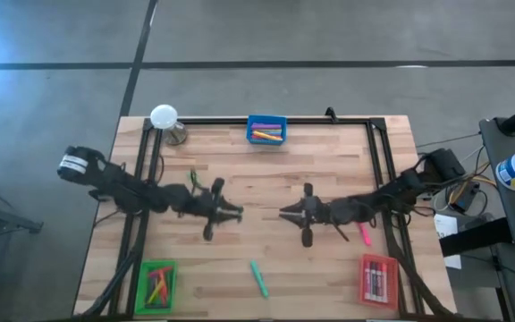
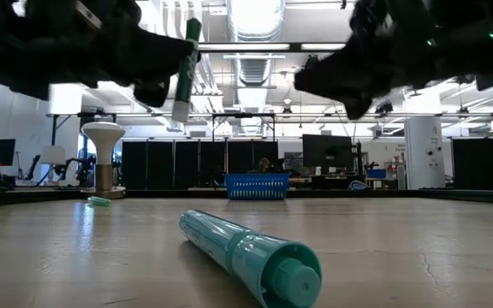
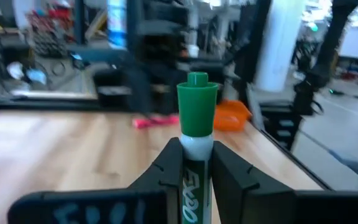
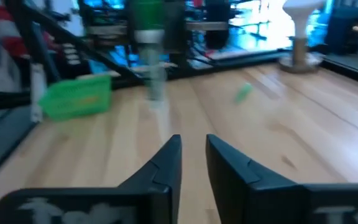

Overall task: Pick & Place Markers
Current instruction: Put the green marker into the orange bin

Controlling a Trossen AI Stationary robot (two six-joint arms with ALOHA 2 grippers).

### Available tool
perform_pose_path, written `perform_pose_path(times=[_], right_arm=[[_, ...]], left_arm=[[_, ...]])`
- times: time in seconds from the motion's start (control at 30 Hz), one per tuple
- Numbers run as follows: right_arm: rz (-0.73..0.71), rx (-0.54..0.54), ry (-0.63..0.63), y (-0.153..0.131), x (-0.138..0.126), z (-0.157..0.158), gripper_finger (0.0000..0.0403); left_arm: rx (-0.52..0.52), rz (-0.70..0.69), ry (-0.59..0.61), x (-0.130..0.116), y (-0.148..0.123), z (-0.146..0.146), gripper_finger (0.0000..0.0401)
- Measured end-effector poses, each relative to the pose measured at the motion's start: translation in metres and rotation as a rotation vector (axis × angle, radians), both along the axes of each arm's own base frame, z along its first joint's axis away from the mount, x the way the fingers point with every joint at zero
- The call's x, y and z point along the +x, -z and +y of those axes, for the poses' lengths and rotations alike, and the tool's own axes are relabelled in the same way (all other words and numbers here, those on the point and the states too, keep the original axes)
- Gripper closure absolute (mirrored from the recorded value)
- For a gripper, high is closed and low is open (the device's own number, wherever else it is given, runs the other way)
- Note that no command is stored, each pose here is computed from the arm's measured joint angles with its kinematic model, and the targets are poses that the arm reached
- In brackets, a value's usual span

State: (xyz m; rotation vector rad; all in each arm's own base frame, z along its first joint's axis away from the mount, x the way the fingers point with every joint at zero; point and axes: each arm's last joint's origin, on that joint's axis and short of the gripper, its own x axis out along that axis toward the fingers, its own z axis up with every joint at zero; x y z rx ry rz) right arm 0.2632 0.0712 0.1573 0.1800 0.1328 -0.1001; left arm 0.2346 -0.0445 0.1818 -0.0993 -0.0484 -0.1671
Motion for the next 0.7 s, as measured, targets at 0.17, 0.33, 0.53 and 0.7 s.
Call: perform_pose_path(times=[0.17,0.33,0.53,0.7], right_arm=[[-0.025,0.015,0.010,-0.006,0.022,-0.005,0.0293],[-0.001,0.054,0.068,0.004,0.045,-0.021,0.0255],[-0.032,0.058,0.074,0.004,0.065,-0.043,0.0221],[-0.067,0.031,0.106,-0.005,0.069,-0.062,0.0206]], left_arm=[[0.020,-0.092,-0.020,-0.001,-0.006,0.030,0.0352],[0.061,-0.143,-0.030,-0.002,-0.009,0.049,0.0351],[0.124,-0.149,-0.082,-0.003,-0.009,0.066,0.0351],[0.137,-0.161,-0.150,-0.002,-0.013,0.082,0.0351]])
